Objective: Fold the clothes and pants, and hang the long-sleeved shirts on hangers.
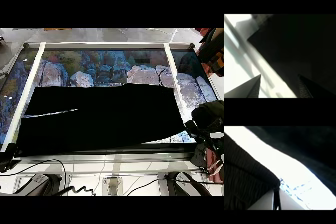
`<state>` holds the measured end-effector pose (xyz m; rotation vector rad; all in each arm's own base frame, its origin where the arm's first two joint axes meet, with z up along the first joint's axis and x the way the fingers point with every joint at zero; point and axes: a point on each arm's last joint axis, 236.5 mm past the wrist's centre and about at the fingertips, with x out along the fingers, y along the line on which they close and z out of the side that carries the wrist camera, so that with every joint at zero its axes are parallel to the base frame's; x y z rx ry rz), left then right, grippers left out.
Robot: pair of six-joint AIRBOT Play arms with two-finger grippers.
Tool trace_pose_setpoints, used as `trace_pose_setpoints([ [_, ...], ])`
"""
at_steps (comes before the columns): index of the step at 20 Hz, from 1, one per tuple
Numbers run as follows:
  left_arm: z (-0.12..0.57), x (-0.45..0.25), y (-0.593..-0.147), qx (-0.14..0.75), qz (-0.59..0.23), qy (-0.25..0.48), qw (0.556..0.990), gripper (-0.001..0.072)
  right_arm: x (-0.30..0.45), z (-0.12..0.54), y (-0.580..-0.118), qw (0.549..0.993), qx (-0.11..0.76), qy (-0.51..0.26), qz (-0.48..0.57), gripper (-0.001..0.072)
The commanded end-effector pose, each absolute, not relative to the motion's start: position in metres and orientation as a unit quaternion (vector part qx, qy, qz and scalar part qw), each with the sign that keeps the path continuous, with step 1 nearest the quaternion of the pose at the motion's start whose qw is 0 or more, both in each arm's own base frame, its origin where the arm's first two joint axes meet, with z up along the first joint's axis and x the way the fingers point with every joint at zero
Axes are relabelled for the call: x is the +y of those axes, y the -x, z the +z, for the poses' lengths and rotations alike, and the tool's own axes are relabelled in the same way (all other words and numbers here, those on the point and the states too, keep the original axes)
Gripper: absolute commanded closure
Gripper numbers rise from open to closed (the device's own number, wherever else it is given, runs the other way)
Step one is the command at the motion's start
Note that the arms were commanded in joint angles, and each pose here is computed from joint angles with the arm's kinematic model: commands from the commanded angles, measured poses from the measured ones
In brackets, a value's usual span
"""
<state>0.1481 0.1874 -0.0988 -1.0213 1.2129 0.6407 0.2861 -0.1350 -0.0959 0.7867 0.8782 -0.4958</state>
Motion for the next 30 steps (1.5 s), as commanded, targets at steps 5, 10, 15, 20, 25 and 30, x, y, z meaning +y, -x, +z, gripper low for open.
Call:
trace_pose_setpoints([
  [5, -0.114, 0.217, -0.160, 0.495, 0.303, 0.410, 0.703, 0.0418, -0.115, -0.046, -0.281, 0.845, 0.400, -0.303, -0.183, 0.0697],
  [10, -0.106, 0.220, -0.180, 0.509, 0.263, 0.350, 0.742, 0.0696, -0.109, -0.022, -0.261, 0.864, 0.409, -0.240, -0.172, 0.0697],
  [15, -0.058, 0.230, -0.223, 0.480, 0.234, 0.313, 0.785, 0.0696, -0.128, -0.023, -0.210, 0.834, 0.467, -0.177, -0.233, 0.0697],
  [20, -0.002, 0.251, -0.247, 0.409, 0.251, 0.290, 0.828, 0.0696, -0.153, 0.026, -0.190, 0.828, 0.470, -0.121, -0.281, 0.0697],
  [25, 0.000, 0.248, -0.249, 0.407, 0.247, 0.290, 0.831, 0.0696, -0.160, 0.047, -0.172, 0.810, 0.493, -0.100, -0.302, 0.0697],
  [30, 0.023, 0.222, -0.307, 0.385, 0.200, 0.246, 0.867, 0.0698, -0.165, 0.051, -0.173, 0.811, 0.491, -0.087, -0.305, 0.0698],
])
